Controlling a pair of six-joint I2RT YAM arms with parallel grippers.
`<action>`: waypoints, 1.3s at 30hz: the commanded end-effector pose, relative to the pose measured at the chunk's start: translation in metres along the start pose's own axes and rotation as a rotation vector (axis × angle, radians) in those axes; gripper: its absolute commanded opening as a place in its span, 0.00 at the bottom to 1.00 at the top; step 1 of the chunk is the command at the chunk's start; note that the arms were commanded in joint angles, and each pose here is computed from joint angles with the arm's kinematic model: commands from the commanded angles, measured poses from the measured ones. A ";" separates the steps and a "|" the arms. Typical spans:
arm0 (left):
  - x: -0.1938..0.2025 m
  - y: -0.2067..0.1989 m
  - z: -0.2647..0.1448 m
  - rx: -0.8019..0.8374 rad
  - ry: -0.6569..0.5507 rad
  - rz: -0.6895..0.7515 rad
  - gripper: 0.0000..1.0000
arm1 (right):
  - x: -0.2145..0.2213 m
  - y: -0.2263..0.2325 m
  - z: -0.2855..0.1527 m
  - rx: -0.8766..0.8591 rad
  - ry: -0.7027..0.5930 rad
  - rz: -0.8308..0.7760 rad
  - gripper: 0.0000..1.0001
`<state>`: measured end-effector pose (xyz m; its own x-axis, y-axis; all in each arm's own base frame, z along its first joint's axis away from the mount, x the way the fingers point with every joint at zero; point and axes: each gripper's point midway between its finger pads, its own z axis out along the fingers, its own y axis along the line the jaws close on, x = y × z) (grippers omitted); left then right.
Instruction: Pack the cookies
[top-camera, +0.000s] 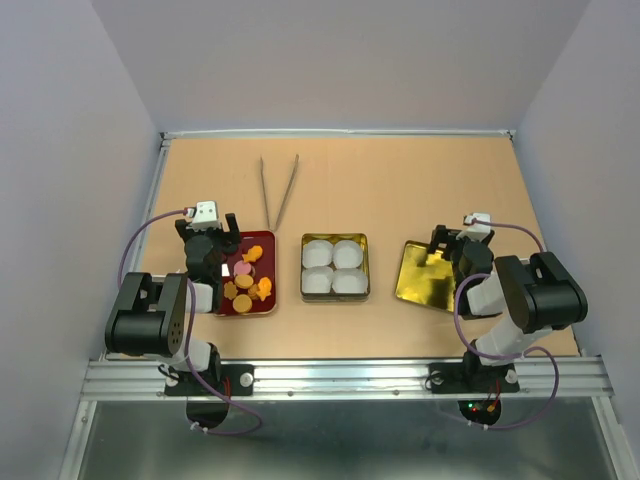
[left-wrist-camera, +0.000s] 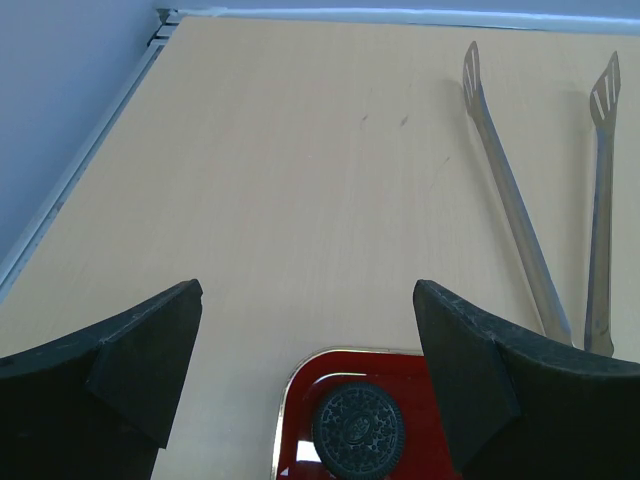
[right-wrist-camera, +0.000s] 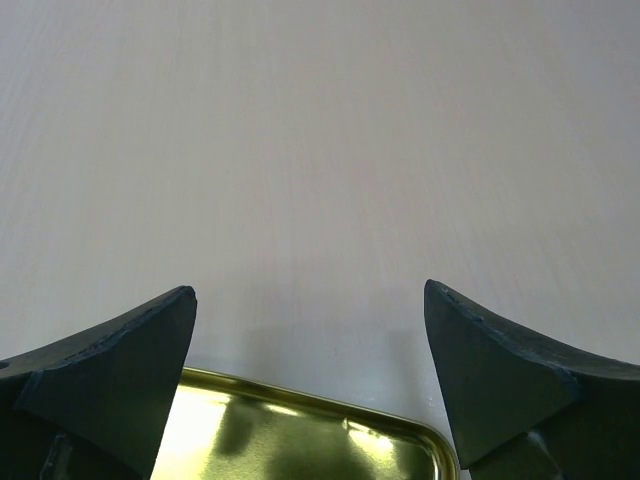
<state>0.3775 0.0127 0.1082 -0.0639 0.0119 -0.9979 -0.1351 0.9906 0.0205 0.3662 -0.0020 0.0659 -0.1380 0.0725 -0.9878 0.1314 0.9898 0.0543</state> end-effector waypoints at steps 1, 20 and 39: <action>-0.068 0.001 0.001 -0.004 -0.259 -0.047 0.99 | -0.031 0.007 0.004 -0.035 -0.116 0.004 1.00; -0.068 0.001 0.001 -0.004 -0.259 -0.047 0.99 | -0.109 -0.017 -0.004 0.163 -0.197 0.078 1.00; -0.064 0.017 0.006 -0.147 -0.178 -0.069 0.99 | -0.131 0.115 -0.074 -0.441 0.238 0.753 1.00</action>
<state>0.3773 0.0124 0.1083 -0.0635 0.0116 -0.9979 -0.1431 0.9895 0.0206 0.3487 0.0825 0.2585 -0.1785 0.6556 -0.7337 -0.1204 0.7255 0.6776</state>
